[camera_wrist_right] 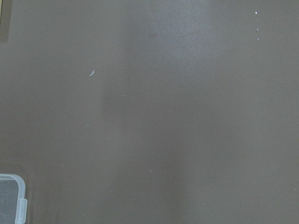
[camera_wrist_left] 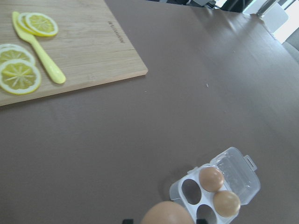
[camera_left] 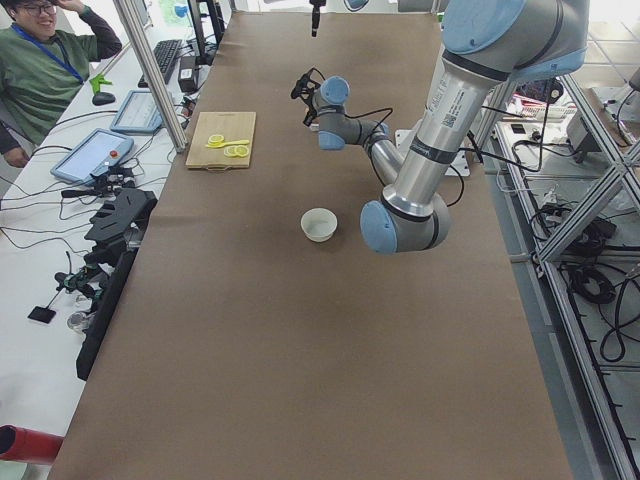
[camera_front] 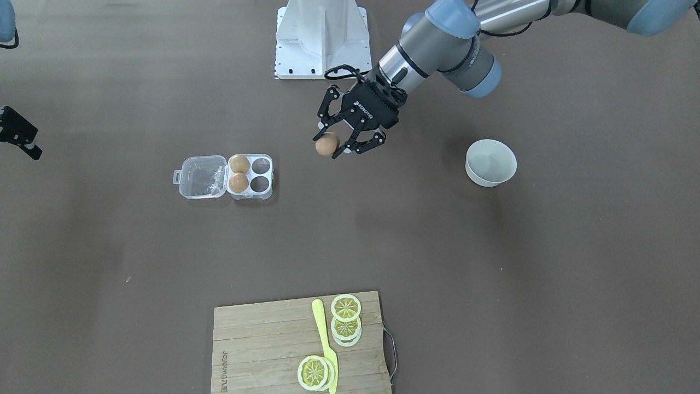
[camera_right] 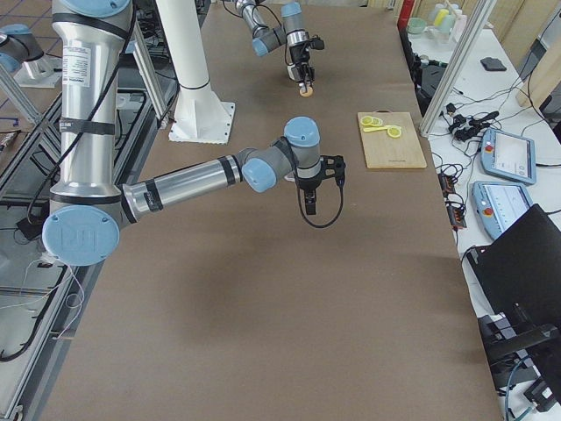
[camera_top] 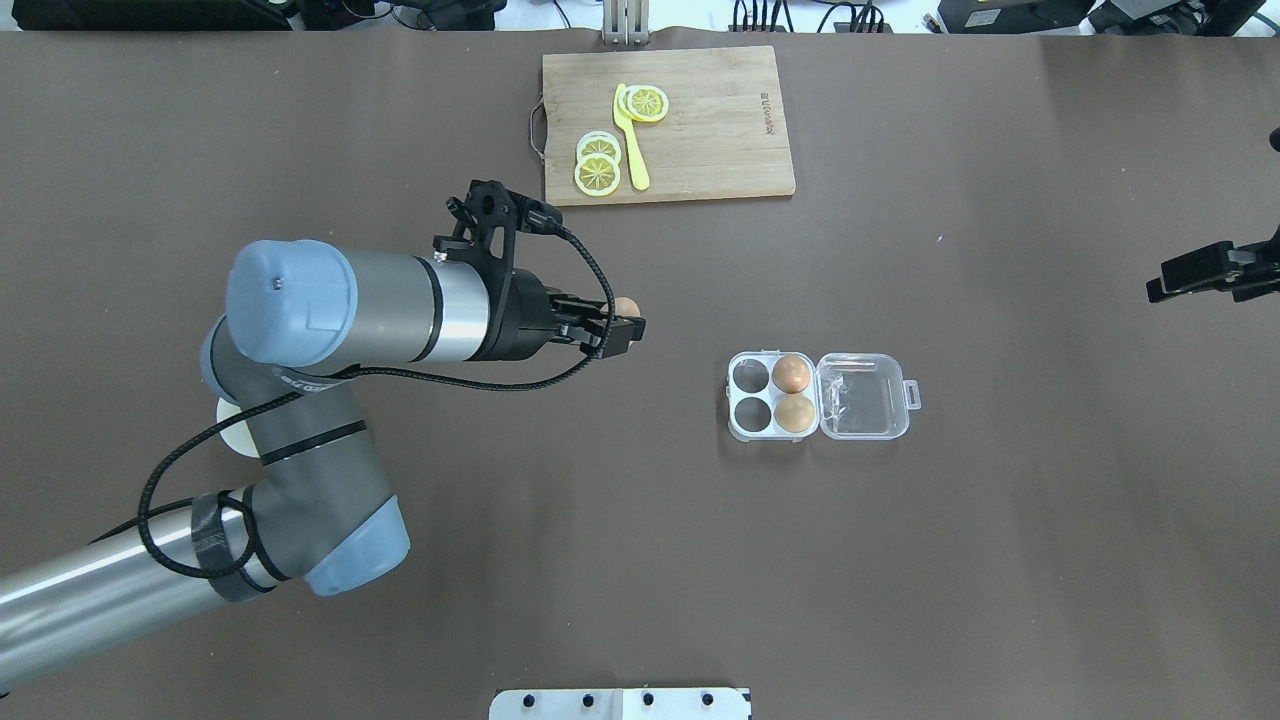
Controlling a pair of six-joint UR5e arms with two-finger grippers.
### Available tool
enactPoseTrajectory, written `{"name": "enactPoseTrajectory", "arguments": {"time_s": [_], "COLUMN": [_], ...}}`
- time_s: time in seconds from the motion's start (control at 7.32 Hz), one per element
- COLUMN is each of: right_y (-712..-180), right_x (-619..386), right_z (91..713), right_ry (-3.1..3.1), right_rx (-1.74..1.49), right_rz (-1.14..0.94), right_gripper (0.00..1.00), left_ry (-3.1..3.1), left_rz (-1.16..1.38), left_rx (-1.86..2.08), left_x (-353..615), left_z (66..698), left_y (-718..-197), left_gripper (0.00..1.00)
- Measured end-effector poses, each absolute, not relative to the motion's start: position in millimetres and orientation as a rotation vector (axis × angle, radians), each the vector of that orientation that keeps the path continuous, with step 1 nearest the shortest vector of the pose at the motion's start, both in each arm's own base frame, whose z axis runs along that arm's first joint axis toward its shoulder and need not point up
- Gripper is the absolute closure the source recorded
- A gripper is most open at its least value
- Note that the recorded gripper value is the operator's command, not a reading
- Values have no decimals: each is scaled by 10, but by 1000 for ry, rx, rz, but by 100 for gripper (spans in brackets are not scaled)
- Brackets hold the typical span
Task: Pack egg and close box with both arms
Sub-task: 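Lift the egg with the left gripper and carry it to the egg box, then lower the egg into the empty slot, open left gripper while right arm approaches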
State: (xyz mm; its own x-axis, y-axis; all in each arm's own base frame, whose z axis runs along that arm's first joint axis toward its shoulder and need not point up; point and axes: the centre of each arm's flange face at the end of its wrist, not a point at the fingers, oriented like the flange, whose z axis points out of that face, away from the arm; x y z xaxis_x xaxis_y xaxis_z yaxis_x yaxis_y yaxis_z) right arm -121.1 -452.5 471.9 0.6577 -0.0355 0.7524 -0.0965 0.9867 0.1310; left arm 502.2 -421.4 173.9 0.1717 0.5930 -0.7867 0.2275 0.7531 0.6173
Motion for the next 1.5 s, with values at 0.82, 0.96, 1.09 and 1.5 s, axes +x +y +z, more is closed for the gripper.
{"name": "enactPoseTrajectory", "arguments": {"time_s": [0.82,0.96,1.09,1.5], "right_y": [-4477,-4488,-4518,-4765], "right_x": [-1500,-1643,-1799,-2291], "right_z": [4868,4859,4820,4442], "right_ry": [-931,-921,-907,-828], "right_rx": [-63,-79,-88,-97], "right_rz": [170,179,190,220], "right_gripper": [0,0,0,0], "left_ry": [1409,1375,1347,1306], "left_rz": [560,583,603,630], "left_rx": [1059,1090,1106,1120], "left_x": [6225,6367,6485,6611], "left_z": [1521,1517,1533,1606], "left_y": [-3954,-3919,-3899,-3881], "left_gripper": [100,100,100,100]}}
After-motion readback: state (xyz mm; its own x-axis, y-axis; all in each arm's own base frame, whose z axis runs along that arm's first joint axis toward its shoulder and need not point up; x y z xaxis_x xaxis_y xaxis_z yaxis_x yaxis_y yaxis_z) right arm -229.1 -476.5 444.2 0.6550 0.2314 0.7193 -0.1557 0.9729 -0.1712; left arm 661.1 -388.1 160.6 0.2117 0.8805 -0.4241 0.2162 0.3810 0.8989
